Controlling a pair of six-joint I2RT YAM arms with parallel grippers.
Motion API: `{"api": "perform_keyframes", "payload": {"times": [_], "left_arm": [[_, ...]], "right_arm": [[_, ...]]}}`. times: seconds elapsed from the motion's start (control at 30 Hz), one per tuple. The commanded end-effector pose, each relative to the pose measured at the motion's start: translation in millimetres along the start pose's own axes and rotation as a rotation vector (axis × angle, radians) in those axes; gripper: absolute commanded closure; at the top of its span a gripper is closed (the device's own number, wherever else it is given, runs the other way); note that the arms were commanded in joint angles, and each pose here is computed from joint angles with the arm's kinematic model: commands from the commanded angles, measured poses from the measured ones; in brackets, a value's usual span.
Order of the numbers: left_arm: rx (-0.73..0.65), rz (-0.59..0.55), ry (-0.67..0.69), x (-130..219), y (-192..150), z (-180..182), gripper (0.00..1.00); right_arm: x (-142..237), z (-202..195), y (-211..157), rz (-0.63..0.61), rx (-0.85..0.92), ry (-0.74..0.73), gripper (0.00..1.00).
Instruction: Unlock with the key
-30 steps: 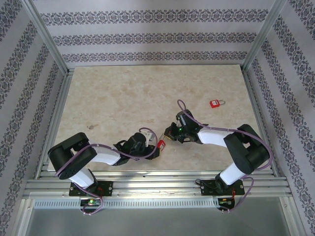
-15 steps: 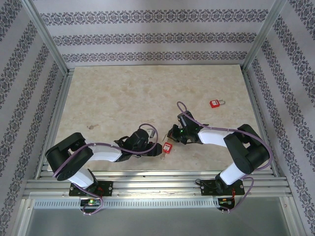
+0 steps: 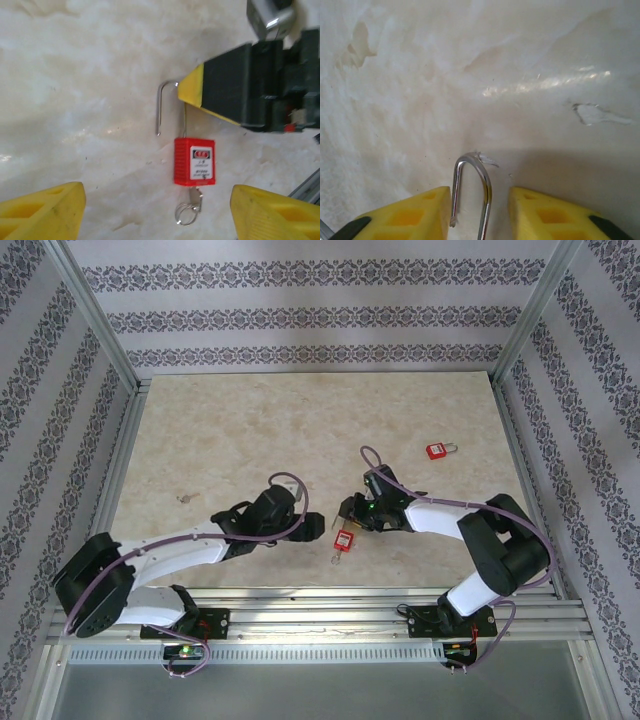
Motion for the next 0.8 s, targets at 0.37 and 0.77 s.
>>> {"api": "perform_keyframes", "payload": {"times": [0.37, 0.77], "left_arm": [[-0.129, -0.276, 0.214, 106, 70, 22, 0.0], [-0.069, -0.323, 0.427, 157, 67, 73, 0.01]], "right_arm": [[114, -9, 25, -0.185, 0.22, -0.204, 0.07], [207, -44, 47, -0.371, 0.112, -0.35, 0.02]]}}
Point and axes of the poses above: each hand's point on the last joint's axis, 136 mm out from that joint toward the fingers, its own x axis back along the fingers, its own z axis along the line the jaws close on, y = z × x, the point moved 4 cm from there along x, back along the fingers
